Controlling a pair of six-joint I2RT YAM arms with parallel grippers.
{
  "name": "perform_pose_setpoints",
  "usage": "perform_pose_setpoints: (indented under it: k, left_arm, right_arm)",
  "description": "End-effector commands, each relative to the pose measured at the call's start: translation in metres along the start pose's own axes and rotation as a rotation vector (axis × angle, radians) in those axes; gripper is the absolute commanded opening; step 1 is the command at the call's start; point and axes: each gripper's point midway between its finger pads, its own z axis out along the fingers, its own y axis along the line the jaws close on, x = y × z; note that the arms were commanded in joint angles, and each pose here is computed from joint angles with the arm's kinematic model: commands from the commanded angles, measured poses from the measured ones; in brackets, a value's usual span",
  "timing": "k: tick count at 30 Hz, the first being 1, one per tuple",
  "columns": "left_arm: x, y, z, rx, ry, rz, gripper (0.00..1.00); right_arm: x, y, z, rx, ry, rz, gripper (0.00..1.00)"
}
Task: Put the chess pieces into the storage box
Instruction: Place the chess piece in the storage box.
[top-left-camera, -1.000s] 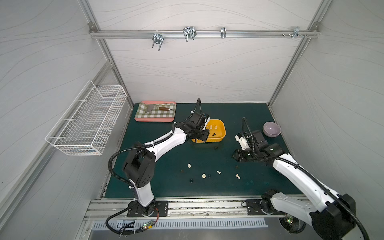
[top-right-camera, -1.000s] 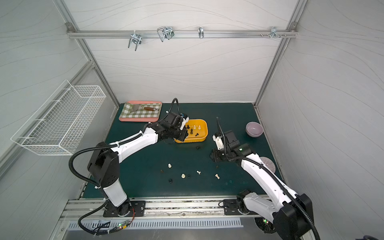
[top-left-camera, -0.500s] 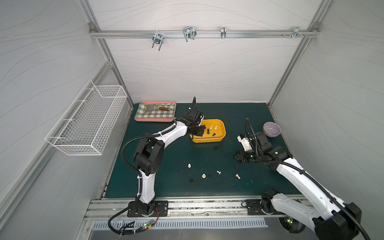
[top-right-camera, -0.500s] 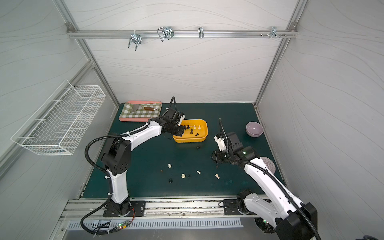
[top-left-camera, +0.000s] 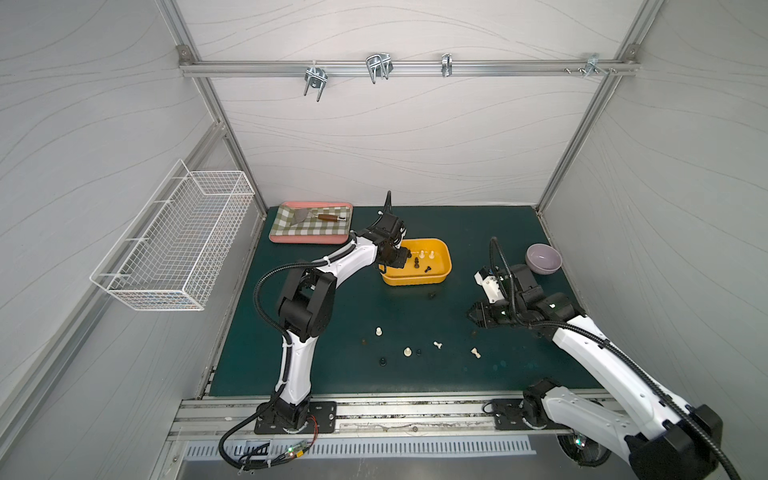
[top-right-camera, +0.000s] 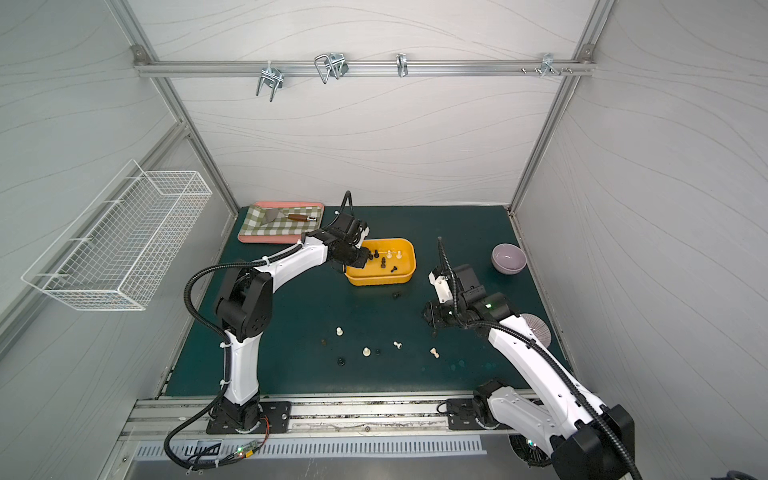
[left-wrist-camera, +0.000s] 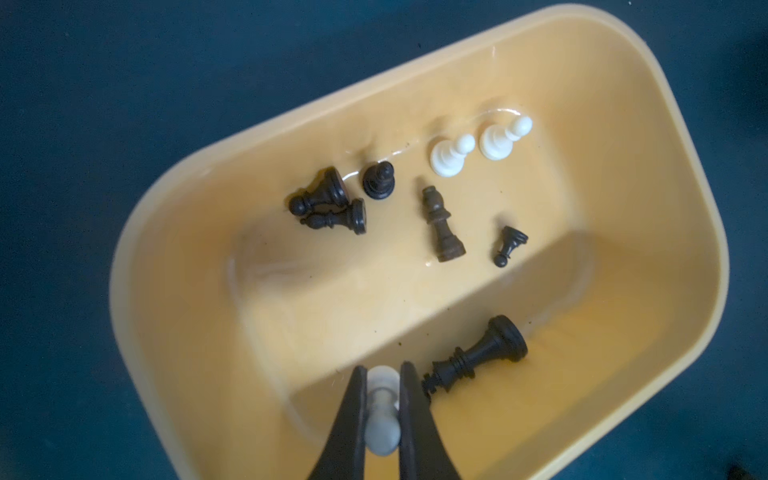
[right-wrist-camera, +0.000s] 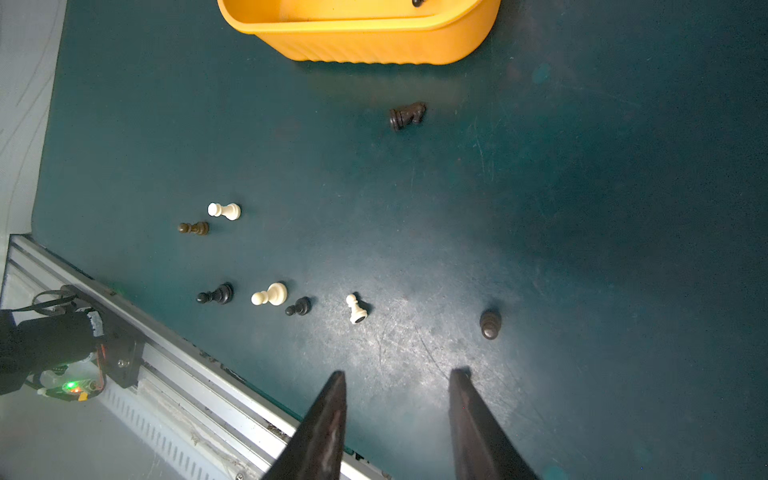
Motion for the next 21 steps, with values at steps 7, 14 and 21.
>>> perform_pose_setpoints:
  k: [7,14,21]
  left_arm:
    - [-0.024,0.023,0.009,-0.049,-0.007,0.023,0.16]
    - [-0.027,0.025,0.015,-0.050,0.009,0.032,0.20]
    - [-0.030,0.026,0.011,-0.055,-0.003,0.022,0.38]
  right_arm:
    - [0.009,-0.002,-0.001,0.002,0.027,-0.003,0.42]
    - [0.009,-0.002,-0.002,0.003,0.025,-0.003,0.42]
    - [0.009,-0.002,-0.004,0.004,0.022,-0.003,0.43]
